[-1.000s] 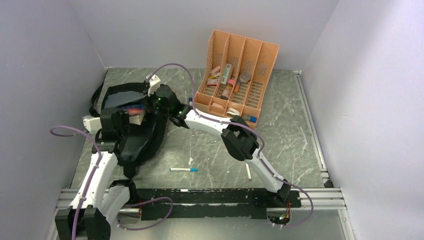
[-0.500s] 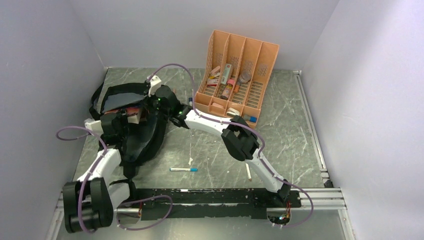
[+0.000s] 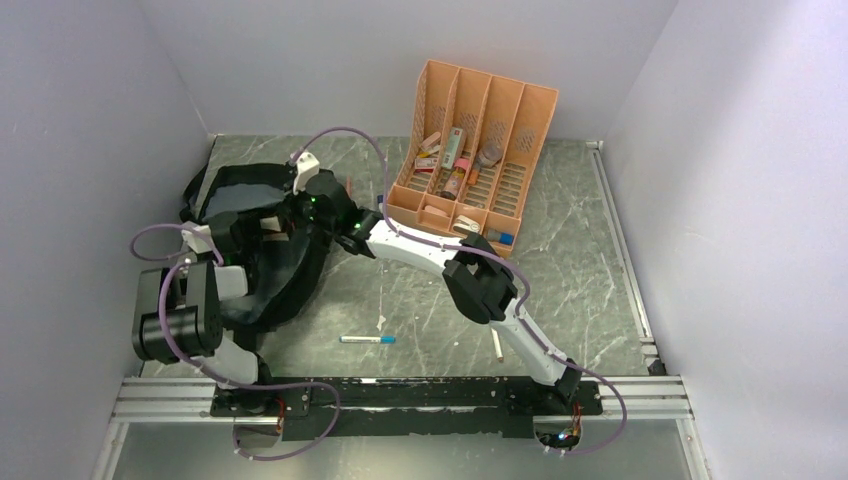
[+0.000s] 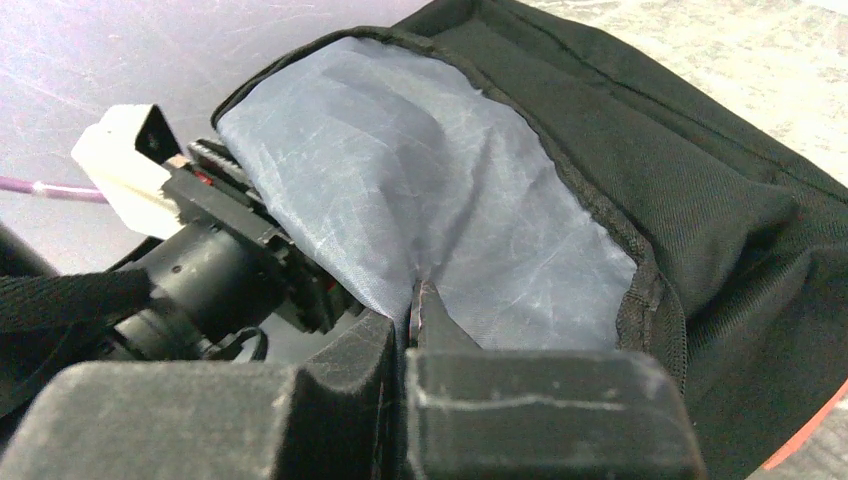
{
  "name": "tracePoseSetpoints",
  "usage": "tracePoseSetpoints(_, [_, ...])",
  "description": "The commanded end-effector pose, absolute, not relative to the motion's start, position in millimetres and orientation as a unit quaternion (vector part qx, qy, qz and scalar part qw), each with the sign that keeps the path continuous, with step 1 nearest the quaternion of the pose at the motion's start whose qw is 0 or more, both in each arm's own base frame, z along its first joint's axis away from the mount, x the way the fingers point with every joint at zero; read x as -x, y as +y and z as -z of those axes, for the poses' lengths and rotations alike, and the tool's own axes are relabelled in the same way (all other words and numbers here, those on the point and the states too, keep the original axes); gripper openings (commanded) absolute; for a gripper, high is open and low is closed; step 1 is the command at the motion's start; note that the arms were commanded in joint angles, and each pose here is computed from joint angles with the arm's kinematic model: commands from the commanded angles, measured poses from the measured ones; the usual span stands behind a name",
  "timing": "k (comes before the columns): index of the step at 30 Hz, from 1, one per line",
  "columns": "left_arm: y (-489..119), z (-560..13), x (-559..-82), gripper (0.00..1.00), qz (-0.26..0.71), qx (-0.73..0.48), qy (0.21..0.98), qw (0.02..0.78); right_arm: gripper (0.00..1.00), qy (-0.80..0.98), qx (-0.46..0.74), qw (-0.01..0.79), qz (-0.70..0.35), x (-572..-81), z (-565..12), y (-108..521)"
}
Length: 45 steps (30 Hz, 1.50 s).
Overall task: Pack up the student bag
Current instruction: Place the book in the student bag.
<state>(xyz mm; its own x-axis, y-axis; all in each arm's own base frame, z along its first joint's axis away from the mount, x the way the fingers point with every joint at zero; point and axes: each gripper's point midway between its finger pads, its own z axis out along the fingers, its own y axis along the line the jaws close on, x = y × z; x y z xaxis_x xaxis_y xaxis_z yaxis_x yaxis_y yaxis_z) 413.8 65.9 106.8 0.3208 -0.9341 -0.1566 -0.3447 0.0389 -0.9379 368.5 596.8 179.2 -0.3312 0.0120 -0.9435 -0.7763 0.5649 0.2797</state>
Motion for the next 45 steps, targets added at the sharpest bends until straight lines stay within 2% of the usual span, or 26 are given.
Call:
tracePoseSetpoints(1, [65,-173,-447,0.05,0.36,0.568,0.461,0.579,0.0,0.693,0.259,0.519,-0.429,-350,-226,606])
tracePoseSetpoints(7, [59,-160,-463,0.05,0.344,0.558,0.497,0.569,0.0,0.696,0.263,0.509,-0.433,-347,-220,610])
tracePoseSetpoints(11, [56,-153,-458,0.24,0.329,0.561,0.518,0.555,0.0,0.701,0.265,0.513,-0.42,-351,-213,608])
tracePoseSetpoints(16, [49,-154,-449,0.39,0.316,0.557,0.552,0.534,0.0,0.705,0.267,0.516,-0.408,-356,-206,606])
tracePoseSetpoints(21, [52,-142,-426,0.63,0.282,0.596,0.573,0.486,0.0,0.708,0.264,0.513,-0.408,-361,-201,605])
tracePoseSetpoints(28, [62,-150,-393,0.79,0.225,0.611,0.601,0.464,0.0,0.713,0.264,0.506,-0.407,-367,-190,606])
tracePoseSetpoints(30, [63,-154,-380,0.8,0.209,0.613,0.607,0.461,0.01,0.715,0.267,0.504,-0.404,-369,-186,606])
tracePoseSetpoints(34, [61,-148,-342,0.8,0.165,0.615,0.634,0.439,0.09,0.716,0.288,0.499,-0.394,-367,-174,605])
tracePoseSetpoints(45, [95,-172,-246,0.74,-0.056,0.54,0.724,0.425,0.28,0.693,0.394,0.486,-0.357,-347,-144,589])
